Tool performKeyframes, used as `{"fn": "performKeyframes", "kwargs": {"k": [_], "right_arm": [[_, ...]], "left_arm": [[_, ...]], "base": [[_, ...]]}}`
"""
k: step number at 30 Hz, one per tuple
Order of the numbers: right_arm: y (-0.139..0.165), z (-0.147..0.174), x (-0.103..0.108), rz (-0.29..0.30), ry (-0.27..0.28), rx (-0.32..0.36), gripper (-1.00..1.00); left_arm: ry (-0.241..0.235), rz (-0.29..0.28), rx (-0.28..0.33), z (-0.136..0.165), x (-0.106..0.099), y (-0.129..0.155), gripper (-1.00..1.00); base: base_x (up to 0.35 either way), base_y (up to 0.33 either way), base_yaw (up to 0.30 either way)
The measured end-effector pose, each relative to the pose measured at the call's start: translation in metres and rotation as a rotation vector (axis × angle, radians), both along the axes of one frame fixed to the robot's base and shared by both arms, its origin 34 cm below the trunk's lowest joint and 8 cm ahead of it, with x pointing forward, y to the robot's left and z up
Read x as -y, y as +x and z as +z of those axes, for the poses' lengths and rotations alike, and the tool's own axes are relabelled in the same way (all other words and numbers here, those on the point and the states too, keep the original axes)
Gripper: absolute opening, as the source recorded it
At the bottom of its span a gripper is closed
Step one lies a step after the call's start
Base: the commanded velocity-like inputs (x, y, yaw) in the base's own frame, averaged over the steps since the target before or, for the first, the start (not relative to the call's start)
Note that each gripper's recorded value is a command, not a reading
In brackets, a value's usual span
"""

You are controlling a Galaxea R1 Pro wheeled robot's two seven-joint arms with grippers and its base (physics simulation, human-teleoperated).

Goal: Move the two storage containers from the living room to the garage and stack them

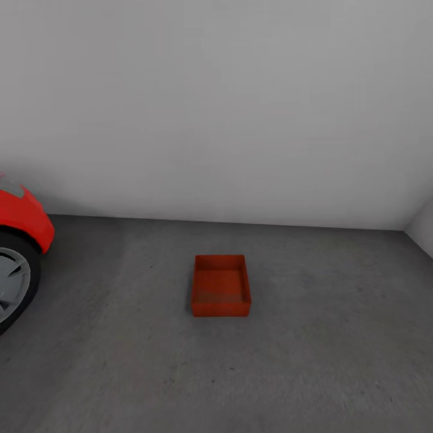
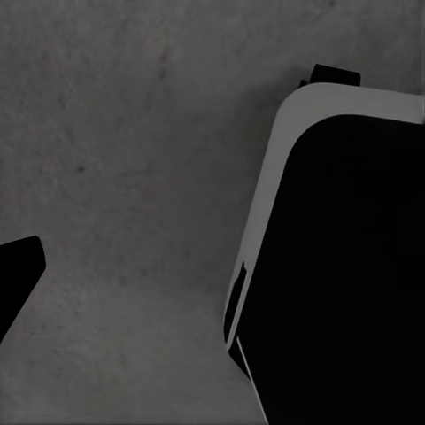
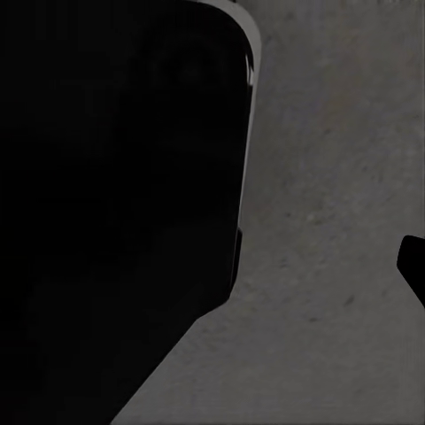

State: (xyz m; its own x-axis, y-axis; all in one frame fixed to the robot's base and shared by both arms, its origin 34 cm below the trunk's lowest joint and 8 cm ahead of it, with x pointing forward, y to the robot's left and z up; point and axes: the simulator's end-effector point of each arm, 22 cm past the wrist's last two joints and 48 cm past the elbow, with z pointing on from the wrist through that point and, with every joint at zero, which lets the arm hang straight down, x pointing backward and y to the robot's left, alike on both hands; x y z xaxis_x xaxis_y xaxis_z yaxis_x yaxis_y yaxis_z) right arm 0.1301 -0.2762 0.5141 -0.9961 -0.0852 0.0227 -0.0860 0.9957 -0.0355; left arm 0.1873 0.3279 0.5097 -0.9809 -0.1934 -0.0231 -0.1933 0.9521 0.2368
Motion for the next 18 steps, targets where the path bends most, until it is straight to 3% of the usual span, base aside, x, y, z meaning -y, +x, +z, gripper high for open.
{"fn": "performKeyframes", "kwargs": {"k": [18], "right_arm": [[0.011,0.000,-0.004,-0.004,0.005,0.029,1.00]], "left_arm": [[0.000,-0.001,0.029,0.002,0.000,0.012,1.00]], "base": [[0.000,0.000,0.000]]}}
